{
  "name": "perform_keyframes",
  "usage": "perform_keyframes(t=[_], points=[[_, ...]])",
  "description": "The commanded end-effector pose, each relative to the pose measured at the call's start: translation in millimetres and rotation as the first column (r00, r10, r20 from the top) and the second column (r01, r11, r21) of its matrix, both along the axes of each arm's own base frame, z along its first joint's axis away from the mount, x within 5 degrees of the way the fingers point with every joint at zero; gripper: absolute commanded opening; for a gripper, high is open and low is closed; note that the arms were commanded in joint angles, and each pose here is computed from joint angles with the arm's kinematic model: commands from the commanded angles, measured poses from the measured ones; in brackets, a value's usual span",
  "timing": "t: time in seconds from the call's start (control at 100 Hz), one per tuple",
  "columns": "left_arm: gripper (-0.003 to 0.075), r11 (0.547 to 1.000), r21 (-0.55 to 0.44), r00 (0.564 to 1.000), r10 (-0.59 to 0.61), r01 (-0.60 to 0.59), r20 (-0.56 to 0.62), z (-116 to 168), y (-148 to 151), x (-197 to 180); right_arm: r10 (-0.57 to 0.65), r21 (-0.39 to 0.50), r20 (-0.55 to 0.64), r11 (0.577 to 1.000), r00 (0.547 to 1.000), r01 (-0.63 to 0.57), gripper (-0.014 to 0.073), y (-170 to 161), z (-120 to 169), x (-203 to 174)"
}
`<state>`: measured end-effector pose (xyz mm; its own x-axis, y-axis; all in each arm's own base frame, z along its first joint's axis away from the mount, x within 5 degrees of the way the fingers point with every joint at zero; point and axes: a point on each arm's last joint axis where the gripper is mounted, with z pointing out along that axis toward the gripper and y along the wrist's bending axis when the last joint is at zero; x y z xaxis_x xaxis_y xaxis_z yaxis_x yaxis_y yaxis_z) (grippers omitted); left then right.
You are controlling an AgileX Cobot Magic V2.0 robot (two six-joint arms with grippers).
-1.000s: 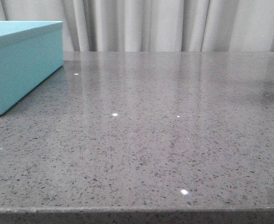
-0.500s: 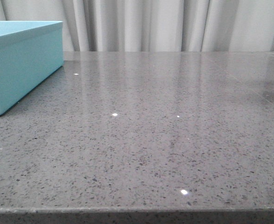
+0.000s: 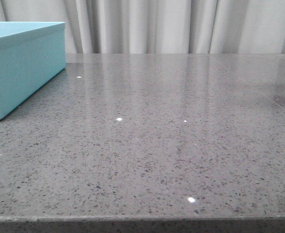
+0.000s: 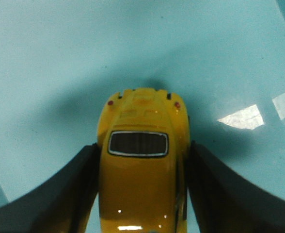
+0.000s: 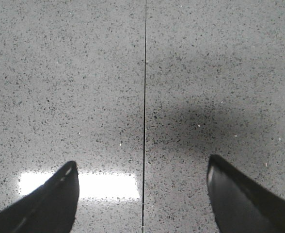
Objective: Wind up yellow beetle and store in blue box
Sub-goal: 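Lift the car with the left gripper and carry it over the box, then lower the car into the blue box and open the left gripper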
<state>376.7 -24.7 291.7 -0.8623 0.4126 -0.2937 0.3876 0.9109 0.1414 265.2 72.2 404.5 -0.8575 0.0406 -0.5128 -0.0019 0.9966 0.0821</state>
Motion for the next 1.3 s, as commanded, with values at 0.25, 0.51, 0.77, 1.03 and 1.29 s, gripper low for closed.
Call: perform_keyframes(t=[0.25, 0.51, 0.77, 1.03, 1.29], points=[[0.051, 1.0, -0.025, 0.996, 0.012, -0.01, 0.087, 25, 0, -5, 0.005, 0.009, 0.09, 1.0, 0.996, -0.006, 0.0549, -3, 18, -7], [0.0459, 0.999, -0.05, 0.99, 0.016, -0.009, 0.138, 50, -1, -15, 0.03, -0.005, 0.104, 1.0, 0.994, -0.03, 0.0549, -3, 19, -7], [0.0187, 0.991, -0.133, 0.957, 0.029, 0.01, 0.289, 102, -4, -51, 0.057, 0.007, 0.235, 0.998, 0.97, -0.061, 0.0549, -8, 34, -24], [-0.0019, 0.979, -0.202, 0.927, 0.043, 0.036, 0.373, 137, -6, -92, 0.065, 0.029, 0.386, 0.996, 0.92, -0.083, 0.0506, -17, 41, -56], [-0.0019, 0.961, -0.269, 0.91, 0.059, 0.059, 0.41, 139, -9, -135, 0.062, 0.046, 0.471, 0.994, 0.88, -0.094, 0.0217, -28, 32, -96]])
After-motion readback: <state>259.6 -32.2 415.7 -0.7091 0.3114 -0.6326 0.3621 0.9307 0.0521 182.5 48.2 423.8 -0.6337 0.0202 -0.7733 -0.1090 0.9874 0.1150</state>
